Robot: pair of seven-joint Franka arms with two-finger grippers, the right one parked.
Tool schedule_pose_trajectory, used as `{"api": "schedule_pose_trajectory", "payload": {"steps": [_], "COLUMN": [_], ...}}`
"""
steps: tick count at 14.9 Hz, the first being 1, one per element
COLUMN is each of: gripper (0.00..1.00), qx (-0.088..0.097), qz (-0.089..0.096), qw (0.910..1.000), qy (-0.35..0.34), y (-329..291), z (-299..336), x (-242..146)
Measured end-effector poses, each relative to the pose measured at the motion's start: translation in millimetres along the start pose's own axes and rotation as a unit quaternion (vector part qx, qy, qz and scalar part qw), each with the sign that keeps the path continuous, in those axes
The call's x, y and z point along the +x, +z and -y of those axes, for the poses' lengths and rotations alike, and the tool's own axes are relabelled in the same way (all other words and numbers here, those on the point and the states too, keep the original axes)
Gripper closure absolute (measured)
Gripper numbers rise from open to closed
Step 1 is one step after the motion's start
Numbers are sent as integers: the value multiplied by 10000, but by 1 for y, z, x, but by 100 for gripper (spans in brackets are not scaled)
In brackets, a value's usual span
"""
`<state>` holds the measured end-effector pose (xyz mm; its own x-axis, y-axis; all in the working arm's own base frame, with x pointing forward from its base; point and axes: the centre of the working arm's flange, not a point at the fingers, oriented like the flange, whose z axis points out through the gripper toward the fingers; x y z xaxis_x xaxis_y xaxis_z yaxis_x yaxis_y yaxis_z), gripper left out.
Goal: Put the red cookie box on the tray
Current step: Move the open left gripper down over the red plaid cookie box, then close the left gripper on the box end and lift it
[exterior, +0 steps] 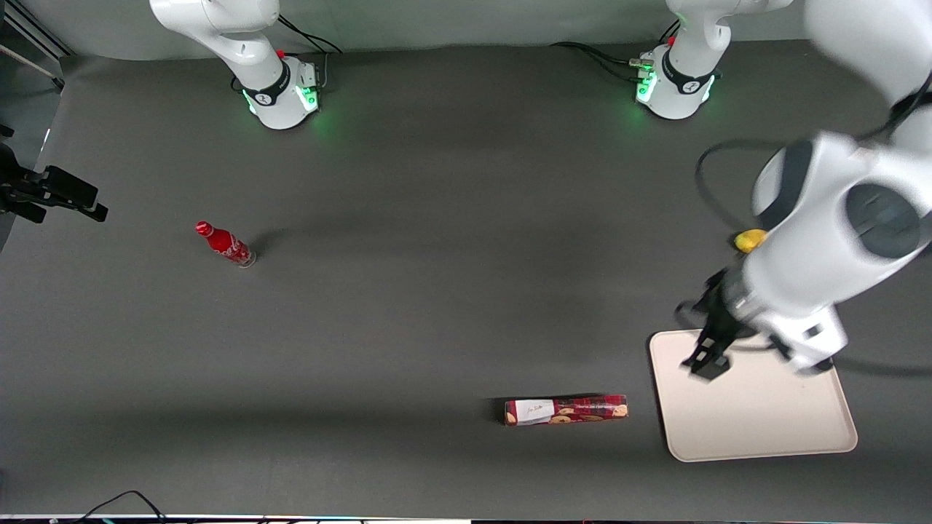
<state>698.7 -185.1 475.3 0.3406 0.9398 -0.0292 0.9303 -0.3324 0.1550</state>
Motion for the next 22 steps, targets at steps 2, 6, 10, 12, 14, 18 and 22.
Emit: {"api": "schedule_pose_trajectory", "payload": {"steps": [2, 6, 10, 12, 14, 18, 22], "gripper": [0, 0, 0, 0, 0, 4, 30], "qx": [-161, -284, -581, -705, -764, -901, -985], "qz": [143, 469, 575, 524, 468, 386, 312], "qw": [9995, 9978, 9960, 9957, 9957, 9949, 9939], "qy": [-244, -375, -357, -287, -237, -240, -374], "y": [64, 167, 212, 229, 244, 262, 276], "z": [-15, -23, -24, -23, -22, -21, -19], "x": [-14, -55, -97, -103, -100, -89, -86]}}
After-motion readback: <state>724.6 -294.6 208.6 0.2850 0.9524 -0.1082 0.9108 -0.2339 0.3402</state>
